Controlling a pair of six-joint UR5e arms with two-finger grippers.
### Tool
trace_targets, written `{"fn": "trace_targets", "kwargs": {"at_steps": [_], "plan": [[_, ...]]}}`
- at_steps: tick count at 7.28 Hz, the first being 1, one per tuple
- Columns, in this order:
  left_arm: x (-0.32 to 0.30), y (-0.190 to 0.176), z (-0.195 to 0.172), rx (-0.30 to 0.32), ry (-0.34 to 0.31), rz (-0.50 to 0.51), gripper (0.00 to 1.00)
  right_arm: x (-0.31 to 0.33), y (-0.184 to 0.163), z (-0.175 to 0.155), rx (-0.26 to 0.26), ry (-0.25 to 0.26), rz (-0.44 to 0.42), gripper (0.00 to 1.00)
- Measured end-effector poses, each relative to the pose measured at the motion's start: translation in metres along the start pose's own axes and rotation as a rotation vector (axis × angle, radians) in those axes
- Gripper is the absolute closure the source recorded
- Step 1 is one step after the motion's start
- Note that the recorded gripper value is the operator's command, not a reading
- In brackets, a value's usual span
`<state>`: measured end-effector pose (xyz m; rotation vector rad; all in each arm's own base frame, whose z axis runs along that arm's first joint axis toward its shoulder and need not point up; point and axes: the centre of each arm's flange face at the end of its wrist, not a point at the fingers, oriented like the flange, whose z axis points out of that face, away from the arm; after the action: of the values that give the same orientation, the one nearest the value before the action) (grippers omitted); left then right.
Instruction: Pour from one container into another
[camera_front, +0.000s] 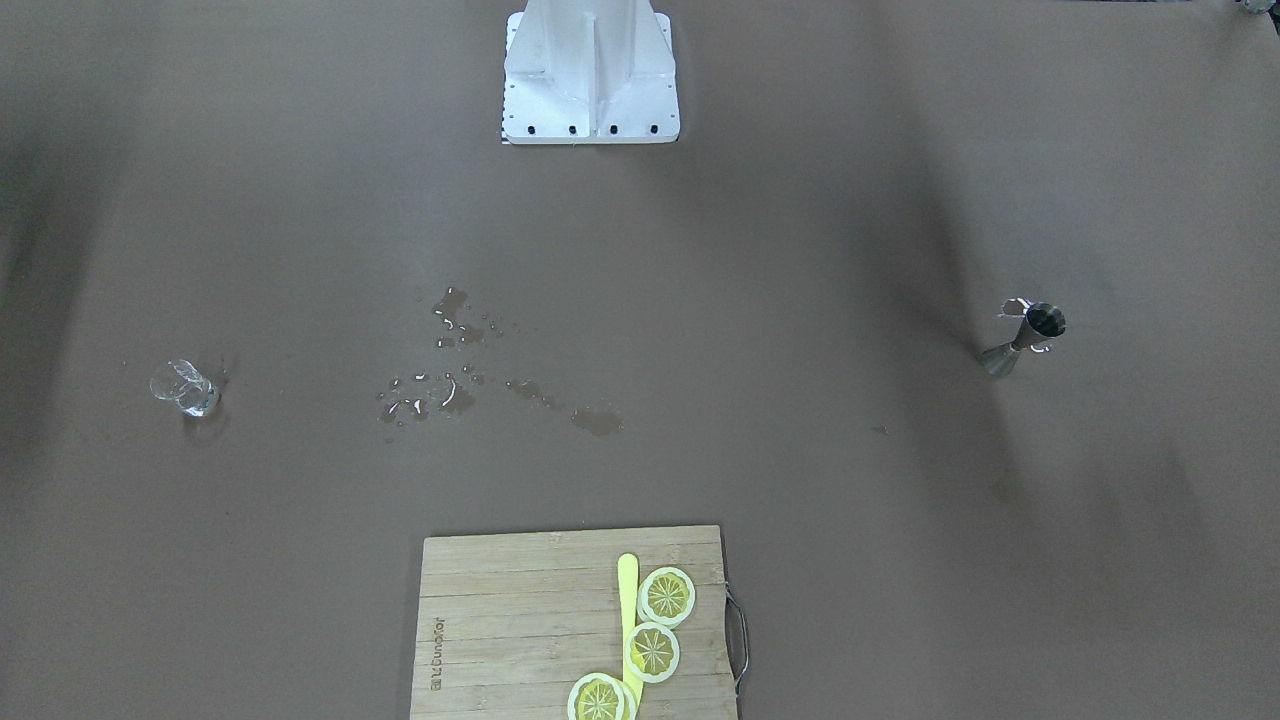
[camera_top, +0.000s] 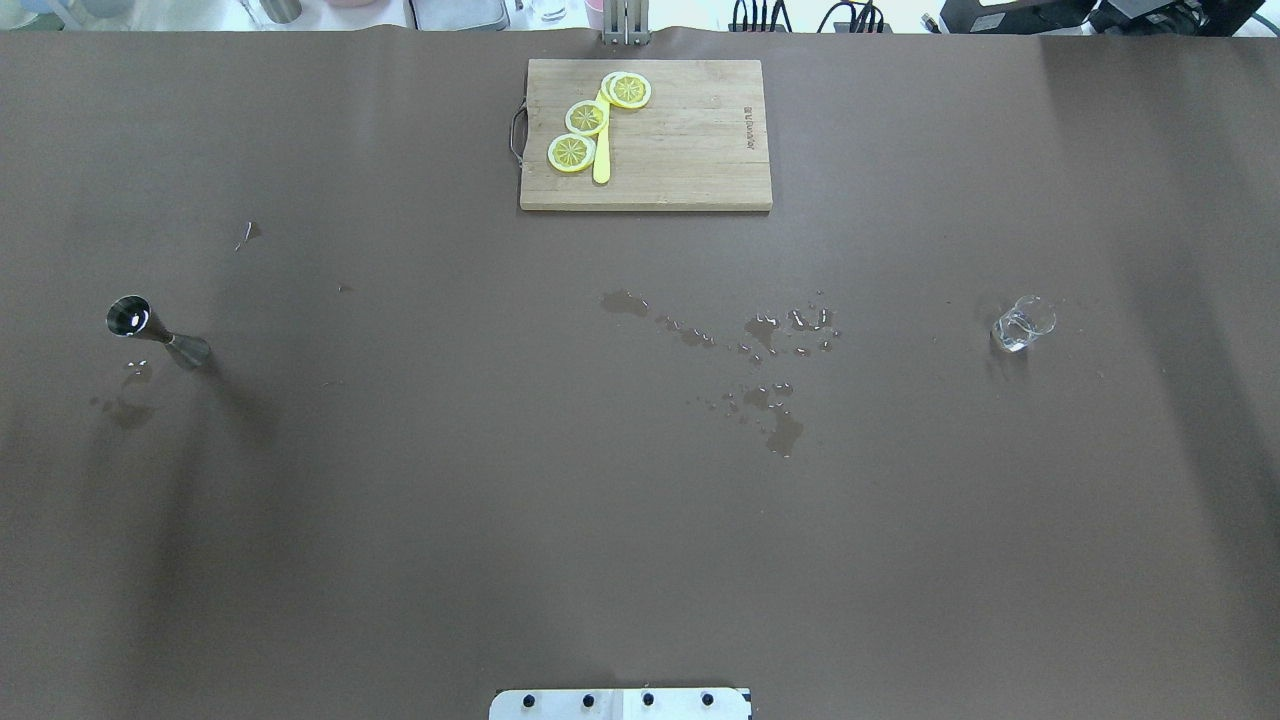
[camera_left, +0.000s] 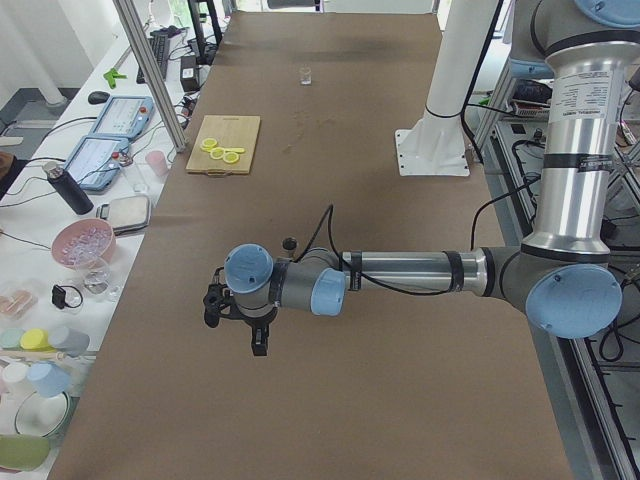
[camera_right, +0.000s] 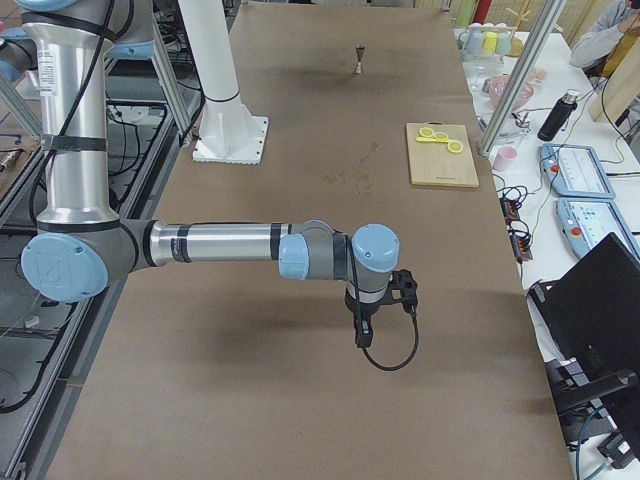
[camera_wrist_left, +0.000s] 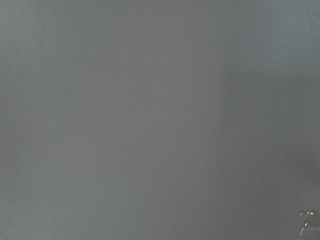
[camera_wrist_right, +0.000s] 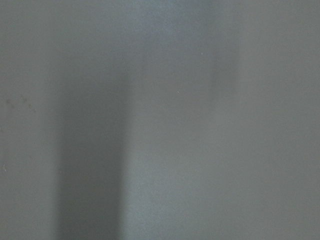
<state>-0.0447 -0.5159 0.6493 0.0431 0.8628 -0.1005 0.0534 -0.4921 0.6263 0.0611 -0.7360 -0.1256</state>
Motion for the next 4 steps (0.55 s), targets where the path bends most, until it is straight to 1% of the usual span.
{"fn": "trace_targets", "kwargs": {"at_steps": [2, 3, 4], "plan": [[0.0, 0.0, 0.0, 0.0, 0.0, 0.0, 0.01, -0.026, -0.025, -0.026, 0.055, -0.009, -0.064, 0.0], [0.0, 0.0, 0.0, 0.0, 0.0, 0.0, 0.01, -0.043, -0.038, -0.041, 0.085, -0.023, -0.107, 0.0], [0.0, 0.0, 0.0, 0.0, 0.0, 0.0, 0.01, -0.059, -0.05, -0.052, 0.11, -0.051, -0.147, 0.0]]}}
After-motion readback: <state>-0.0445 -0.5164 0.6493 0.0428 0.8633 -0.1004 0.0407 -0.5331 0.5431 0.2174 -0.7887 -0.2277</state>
